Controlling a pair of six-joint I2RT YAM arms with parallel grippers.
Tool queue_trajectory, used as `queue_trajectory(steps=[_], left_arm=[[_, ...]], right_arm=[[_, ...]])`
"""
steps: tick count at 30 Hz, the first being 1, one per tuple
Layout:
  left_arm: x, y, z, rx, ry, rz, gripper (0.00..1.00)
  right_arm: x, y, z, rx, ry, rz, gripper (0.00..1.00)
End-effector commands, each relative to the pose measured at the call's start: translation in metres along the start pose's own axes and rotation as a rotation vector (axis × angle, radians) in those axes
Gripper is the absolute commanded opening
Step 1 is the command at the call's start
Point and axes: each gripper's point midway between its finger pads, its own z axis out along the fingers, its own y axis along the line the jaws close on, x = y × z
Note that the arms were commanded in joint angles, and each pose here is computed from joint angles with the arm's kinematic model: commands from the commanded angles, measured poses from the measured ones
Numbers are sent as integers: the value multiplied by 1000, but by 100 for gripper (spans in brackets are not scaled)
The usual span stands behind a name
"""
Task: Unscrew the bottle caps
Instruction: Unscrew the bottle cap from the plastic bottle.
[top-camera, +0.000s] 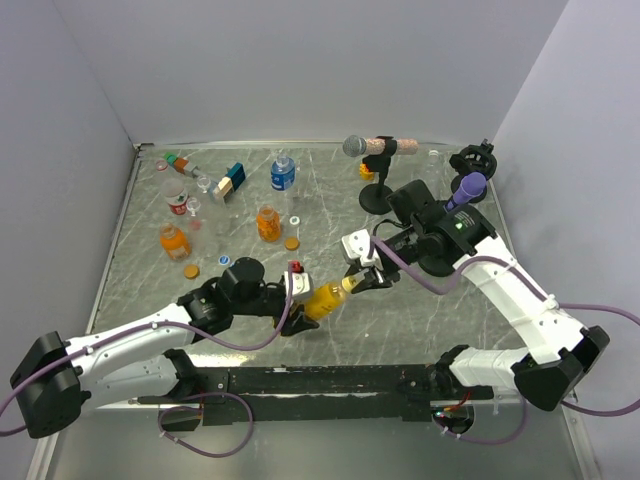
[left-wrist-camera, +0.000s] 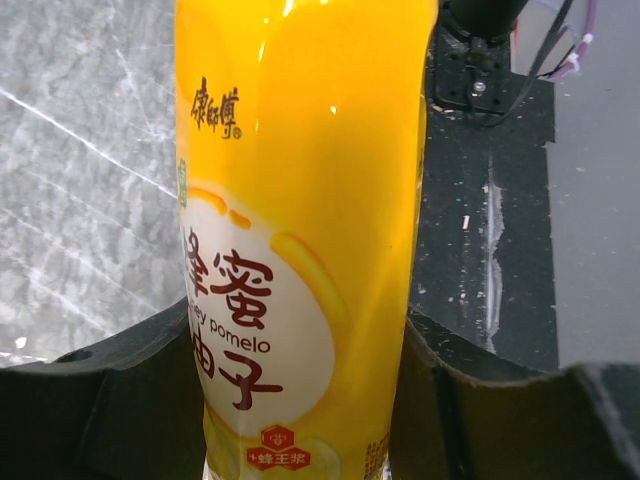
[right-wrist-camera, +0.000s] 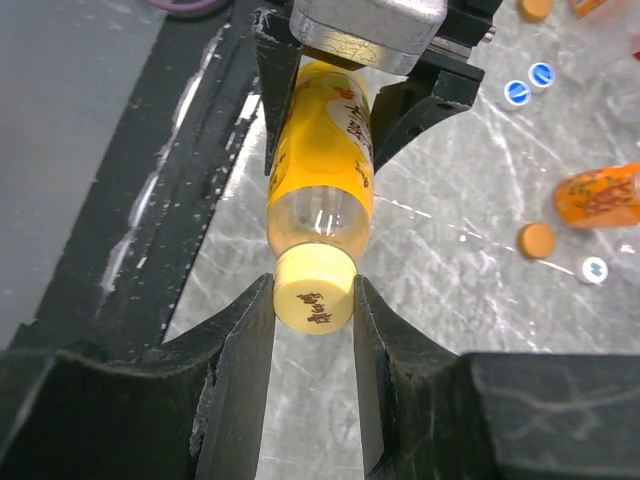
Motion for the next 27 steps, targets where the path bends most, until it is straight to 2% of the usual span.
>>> queue_trajectory(steps=[1, 8, 9, 13, 14, 17, 20, 23, 27], left_arm=[[-50, 7, -4, -24, -144, 101, 25], [-47, 20, -7, -104, -144, 101, 24], [-49, 21, -8, -117, -153, 103, 24], [-56, 29, -17, -187, -185, 95, 24], [-58, 32, -18, -208, -191, 90, 24], [-61, 38, -20, -276, -193, 77, 24], [-62, 37, -16, -312, -180, 83, 24], [-62, 39, -9, -340, -155, 87, 24], [-63, 41, -2, -355, -150, 82, 24]], right_arm=[[-16, -17, -7, 103, -26, -93, 21], [-45, -28, -27, 238, -88, 72, 81], [-50, -27, -31, 246, -97, 101, 84], [-63, -22, -38, 254, -160, 330, 86], [-65, -27, -42, 280, -194, 398, 89], [-52, -39, -46, 352, -309, 870, 92], [-33, -44, -52, 368, -368, 1122, 90], [-27, -40, -50, 312, -383, 1208, 89], [-26, -34, -44, 250, -380, 1239, 80]])
